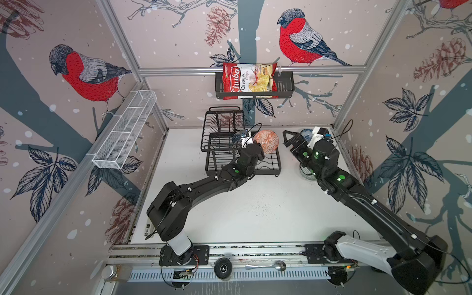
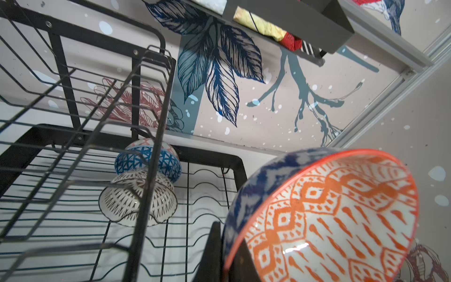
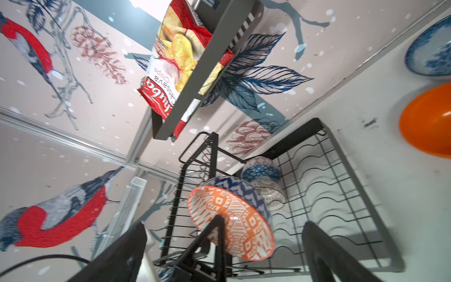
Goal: Load bowls into a dish rack
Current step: Pick up the bowl from the middle-right of the table.
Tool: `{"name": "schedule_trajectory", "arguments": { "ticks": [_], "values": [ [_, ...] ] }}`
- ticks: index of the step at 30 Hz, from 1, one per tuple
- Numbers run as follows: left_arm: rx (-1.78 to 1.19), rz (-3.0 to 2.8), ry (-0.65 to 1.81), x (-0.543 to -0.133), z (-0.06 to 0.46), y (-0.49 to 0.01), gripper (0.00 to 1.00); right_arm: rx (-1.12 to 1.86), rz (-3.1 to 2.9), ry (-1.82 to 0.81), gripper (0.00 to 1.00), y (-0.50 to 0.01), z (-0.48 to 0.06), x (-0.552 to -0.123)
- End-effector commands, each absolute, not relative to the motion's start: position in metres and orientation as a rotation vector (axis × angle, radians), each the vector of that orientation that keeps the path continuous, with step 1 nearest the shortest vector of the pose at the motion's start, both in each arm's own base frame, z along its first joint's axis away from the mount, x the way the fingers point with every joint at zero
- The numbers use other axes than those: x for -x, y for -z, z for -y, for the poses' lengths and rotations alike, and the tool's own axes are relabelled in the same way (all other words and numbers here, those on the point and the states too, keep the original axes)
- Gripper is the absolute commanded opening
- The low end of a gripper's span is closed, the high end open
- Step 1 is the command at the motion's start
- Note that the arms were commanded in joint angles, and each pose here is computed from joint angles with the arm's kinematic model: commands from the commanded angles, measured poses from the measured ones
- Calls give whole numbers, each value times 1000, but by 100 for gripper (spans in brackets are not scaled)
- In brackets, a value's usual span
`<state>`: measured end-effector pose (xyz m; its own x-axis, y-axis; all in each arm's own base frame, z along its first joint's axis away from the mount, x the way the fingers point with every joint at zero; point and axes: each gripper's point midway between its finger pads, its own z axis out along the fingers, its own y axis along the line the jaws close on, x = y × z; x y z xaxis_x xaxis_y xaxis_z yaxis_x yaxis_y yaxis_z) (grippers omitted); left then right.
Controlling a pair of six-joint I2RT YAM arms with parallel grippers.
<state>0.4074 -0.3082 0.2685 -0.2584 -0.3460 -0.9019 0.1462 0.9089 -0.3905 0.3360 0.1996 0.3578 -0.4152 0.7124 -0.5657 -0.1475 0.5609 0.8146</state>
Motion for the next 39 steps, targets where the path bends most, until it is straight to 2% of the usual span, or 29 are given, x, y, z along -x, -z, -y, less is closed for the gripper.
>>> {"name": "schedule_trajectory", "arguments": {
  "ticks": [1,5,9,16,22,28,39],
  "values": [
    [236,-1606,480,-415,302,-304,0,-490,-1668,-1193,100,-388,-211,-335],
    [226,-1529,445,-416,308,-313,0,-527,-1621,-1297,99,-400,-220,-338],
    [189,-1462,391,-411,315,-319,0,-547,-1607,-1395,89,-403,-231,-344],
    [141,-1397,360,-403,321,-322,0,-592,-1586,-1471,87,-403,-235,-356],
    [126,-1345,361,-394,324,-324,0,-657,-1566,-1640,79,-395,-249,-368],
    [121,-1331,348,-391,325,-325,0,-682,-1557,-1651,75,-396,-252,-375],
    [109,-1288,329,-378,327,-329,0,-775,-1524,-1665,58,-388,-246,-381]
  ]
}}
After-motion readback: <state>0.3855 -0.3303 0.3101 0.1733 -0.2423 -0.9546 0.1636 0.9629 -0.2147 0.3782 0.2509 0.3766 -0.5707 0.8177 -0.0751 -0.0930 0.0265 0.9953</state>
